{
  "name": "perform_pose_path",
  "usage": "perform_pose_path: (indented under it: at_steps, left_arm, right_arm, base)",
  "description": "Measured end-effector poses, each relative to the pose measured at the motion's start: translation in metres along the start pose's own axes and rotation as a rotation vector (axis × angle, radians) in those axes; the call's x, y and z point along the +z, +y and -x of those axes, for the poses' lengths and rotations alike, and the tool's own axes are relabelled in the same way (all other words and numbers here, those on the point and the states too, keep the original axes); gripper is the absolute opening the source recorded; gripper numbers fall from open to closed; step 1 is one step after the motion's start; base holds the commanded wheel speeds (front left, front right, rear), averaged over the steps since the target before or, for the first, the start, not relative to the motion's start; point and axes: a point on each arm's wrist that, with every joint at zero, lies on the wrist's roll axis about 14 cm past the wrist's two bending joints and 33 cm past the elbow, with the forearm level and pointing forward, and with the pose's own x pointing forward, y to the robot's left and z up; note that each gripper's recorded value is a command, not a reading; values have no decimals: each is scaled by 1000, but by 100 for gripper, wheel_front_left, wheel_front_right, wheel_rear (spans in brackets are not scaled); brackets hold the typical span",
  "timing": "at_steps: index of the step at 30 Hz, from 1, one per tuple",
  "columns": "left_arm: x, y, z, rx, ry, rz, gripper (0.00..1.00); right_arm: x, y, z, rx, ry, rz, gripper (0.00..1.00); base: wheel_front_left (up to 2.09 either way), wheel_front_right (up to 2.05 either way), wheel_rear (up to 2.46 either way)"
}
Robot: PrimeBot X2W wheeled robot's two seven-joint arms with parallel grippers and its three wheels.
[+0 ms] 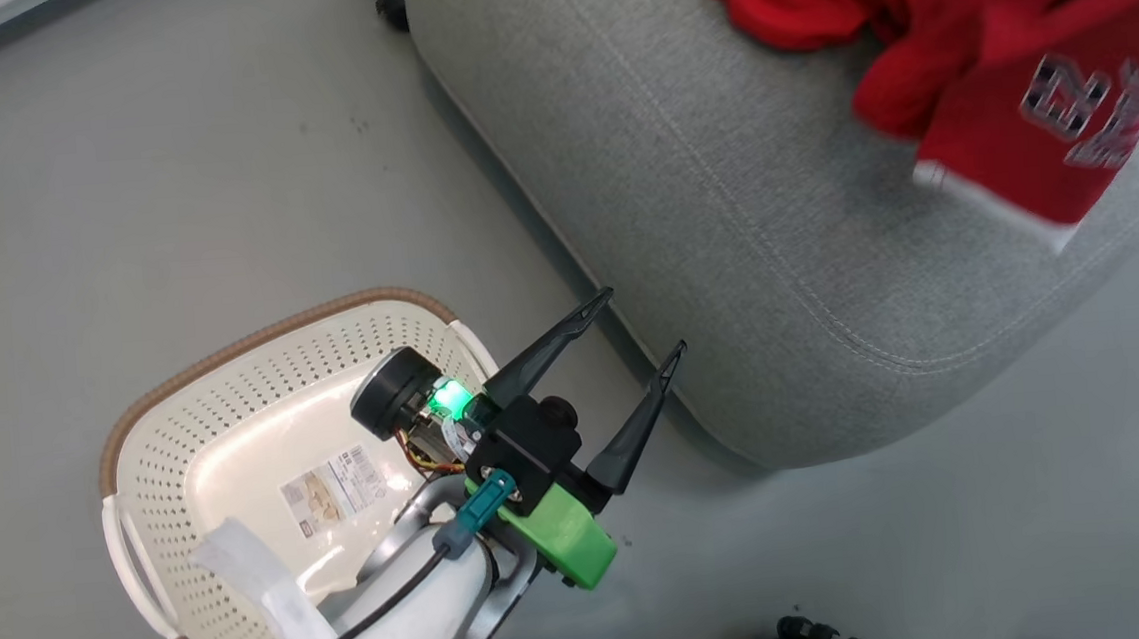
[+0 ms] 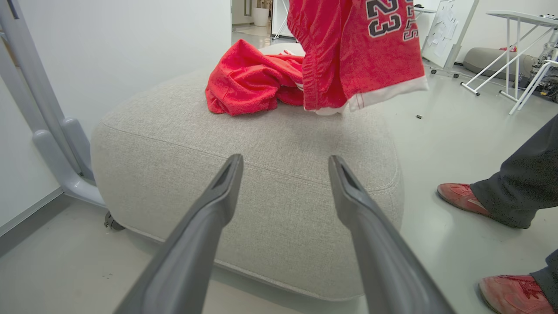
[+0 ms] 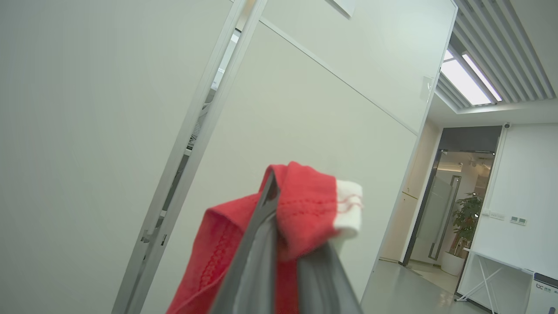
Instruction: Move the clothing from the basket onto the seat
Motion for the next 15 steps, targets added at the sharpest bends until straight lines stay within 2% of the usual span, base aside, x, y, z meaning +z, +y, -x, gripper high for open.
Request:
perform_pose_path:
  at_steps: [4,7,11,15]
  left_arm:
    - [-10,18,5,29,9,17,100]
    - [-19,31,9,51,17,30,100]
    - [-30,44,10,72,19,54,100]
    - [-46,46,13,70,45,93,100]
  right_arm:
    - [6,-14,-49,-8,-76,28,0]
    - [-12,-18,-67,-15,-55,58,0]
    - [-76,-5,-63,6,92,62,0]
    - [-162,19,-18,20,327,23,0]
  base:
    - [0,0,0]
    - [0,0,0]
    - [0,0,0]
    - [0,0,0]
